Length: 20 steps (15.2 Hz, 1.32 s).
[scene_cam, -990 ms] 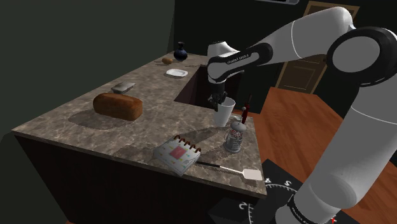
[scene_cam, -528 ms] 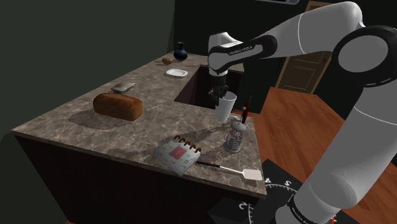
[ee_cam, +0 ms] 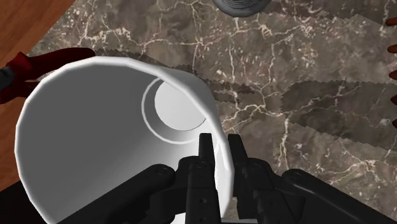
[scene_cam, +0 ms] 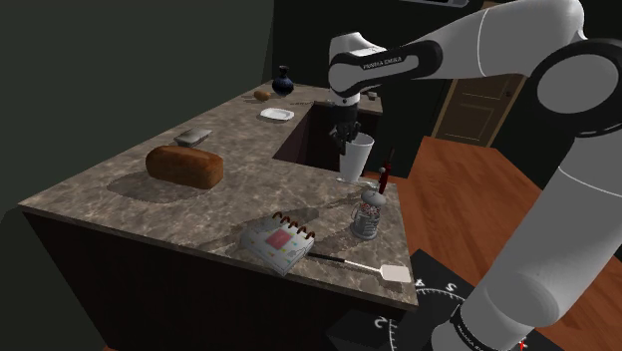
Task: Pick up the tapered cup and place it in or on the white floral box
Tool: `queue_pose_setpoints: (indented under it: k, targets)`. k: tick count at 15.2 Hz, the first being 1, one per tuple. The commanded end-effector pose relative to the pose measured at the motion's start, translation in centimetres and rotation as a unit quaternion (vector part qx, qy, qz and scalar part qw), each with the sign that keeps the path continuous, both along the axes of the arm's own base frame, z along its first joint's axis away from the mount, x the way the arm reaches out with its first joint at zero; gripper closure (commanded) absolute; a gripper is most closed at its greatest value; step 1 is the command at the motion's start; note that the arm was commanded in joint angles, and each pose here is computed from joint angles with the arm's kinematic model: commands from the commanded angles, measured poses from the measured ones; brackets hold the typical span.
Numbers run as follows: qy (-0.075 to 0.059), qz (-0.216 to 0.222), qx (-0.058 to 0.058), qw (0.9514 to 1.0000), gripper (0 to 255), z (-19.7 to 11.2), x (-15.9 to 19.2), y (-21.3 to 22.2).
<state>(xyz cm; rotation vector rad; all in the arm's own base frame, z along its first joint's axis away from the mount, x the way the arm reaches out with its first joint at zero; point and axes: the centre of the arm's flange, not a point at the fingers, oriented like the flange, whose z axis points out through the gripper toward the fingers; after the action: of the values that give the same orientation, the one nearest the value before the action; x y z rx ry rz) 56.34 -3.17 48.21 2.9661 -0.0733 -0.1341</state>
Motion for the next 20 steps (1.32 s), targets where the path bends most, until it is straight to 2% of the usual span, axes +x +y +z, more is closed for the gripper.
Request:
queue_pose_setpoints:
  k: [1,20]
  targets:
    - [0.0,0.0,0.0,1.0,255,1.0,0.0,0.1]
    - [0.0,0.0,0.0,1.0,255,4.7,-3.7,24.6]
